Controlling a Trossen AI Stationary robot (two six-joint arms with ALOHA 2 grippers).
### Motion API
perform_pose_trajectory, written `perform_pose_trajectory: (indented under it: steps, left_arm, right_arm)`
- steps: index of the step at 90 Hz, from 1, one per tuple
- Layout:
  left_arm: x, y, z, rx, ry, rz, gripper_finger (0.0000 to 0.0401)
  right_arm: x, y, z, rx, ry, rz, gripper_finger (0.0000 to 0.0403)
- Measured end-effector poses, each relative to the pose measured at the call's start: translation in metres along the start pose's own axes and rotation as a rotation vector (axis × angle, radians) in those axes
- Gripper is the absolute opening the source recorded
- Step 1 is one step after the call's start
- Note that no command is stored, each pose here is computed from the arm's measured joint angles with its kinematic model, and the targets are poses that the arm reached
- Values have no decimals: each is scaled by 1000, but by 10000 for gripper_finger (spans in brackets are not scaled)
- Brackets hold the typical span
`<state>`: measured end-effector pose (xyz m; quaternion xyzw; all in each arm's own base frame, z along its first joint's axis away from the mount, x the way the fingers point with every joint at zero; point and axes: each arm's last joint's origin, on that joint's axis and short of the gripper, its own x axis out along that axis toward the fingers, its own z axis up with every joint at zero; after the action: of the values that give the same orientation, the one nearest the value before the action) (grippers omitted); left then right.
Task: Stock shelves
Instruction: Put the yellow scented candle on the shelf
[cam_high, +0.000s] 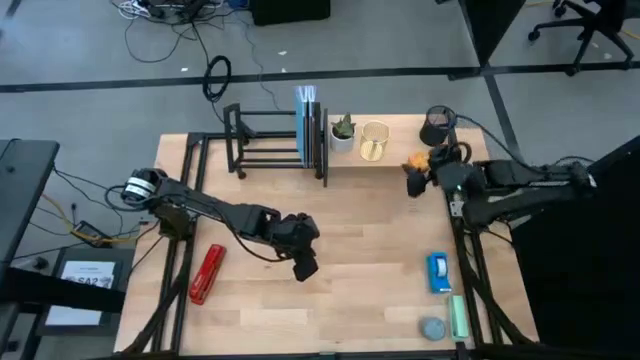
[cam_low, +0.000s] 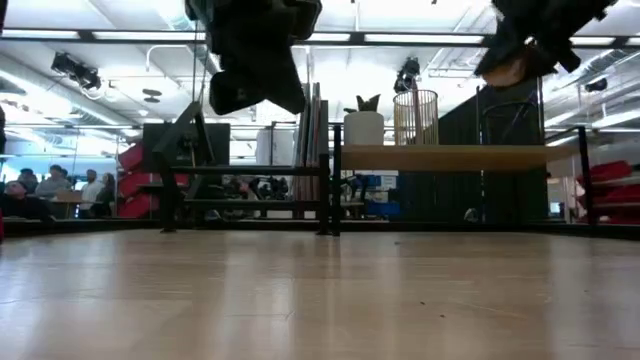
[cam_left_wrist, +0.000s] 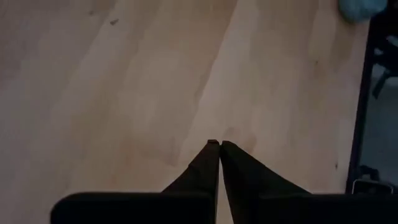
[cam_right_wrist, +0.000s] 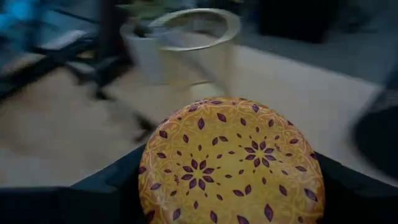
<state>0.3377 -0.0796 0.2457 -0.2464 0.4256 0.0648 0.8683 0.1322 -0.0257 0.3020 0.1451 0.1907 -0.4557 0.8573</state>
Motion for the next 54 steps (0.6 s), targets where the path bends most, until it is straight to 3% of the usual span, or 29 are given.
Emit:
perform_pose_trajectory:
  steps: [18,35,54]
  left_arm:
    - [0,6,6,-44,-16,6,0]
    - [0,7,9,-52,-34,-4,0]
    - [0,7,9,-55,-34,-4,0]
  right_arm:
    - [36,-6,4,-70,106,-138,260]
    - [71,-6,6,-148,196,-167,260]
    - [95,-12,9,-155,229,-172,260]
